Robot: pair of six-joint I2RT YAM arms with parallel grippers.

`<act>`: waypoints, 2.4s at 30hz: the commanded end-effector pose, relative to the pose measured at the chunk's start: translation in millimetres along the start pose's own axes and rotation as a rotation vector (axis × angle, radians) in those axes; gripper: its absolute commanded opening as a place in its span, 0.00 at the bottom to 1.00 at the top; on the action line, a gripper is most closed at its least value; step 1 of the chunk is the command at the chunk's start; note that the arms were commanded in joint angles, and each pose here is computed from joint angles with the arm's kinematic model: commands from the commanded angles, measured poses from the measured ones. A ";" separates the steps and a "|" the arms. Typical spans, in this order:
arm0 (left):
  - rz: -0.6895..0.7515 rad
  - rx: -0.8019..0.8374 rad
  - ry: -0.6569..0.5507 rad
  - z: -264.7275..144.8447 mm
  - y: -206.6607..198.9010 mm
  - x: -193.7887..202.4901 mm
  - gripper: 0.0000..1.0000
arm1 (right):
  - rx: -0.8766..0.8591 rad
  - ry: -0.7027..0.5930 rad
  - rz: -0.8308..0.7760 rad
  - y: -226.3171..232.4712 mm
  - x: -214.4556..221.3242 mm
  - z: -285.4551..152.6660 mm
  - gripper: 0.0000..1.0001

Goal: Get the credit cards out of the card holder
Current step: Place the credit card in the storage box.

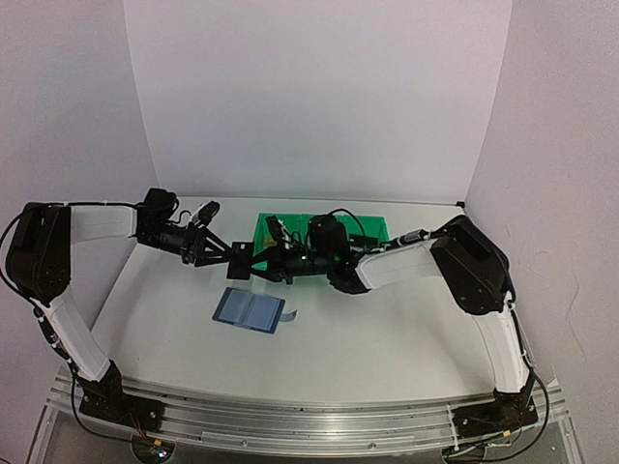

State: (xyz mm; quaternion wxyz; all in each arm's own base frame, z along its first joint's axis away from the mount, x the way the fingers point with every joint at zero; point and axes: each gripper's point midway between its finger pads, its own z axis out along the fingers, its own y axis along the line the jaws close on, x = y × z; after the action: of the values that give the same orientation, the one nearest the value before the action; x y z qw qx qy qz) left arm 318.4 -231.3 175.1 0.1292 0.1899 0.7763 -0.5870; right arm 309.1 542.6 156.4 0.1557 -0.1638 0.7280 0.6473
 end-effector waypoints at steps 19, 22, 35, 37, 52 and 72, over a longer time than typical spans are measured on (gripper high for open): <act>0.745 0.162 0.234 23.3 -85.1 36.1 0.70 | 0.190 0.482 -0.709 59.5 48.9 -47.9 0.00; 0.723 0.173 0.245 24.4 -87.1 38.8 0.50 | 0.192 0.473 -0.714 62.2 46.0 -47.8 0.00; 0.717 0.163 0.263 29.6 -82.2 44.6 0.26 | 0.160 0.447 -0.746 81.1 37.5 -45.3 0.00; 0.717 0.159 0.262 30.0 -82.3 42.6 0.09 | 0.160 0.444 -0.748 82.4 36.7 -45.7 0.00; -0.012 -0.138 -0.013 20.9 -32.3 -31.5 0.00 | 0.763 0.026 -0.884 78.2 -71.8 -94.0 0.51; -0.563 -0.180 -0.116 23.4 -21.4 -54.2 0.00 | 0.877 -0.001 -1.350 93.7 -40.8 -36.5 0.54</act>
State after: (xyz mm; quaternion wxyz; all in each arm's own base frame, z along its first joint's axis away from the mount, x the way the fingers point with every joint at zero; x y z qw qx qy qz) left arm 348.4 -261.6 184.2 0.0031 -0.0758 0.8484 -0.5239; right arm 287.2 509.4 250.7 0.5333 -0.5110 0.6658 0.1055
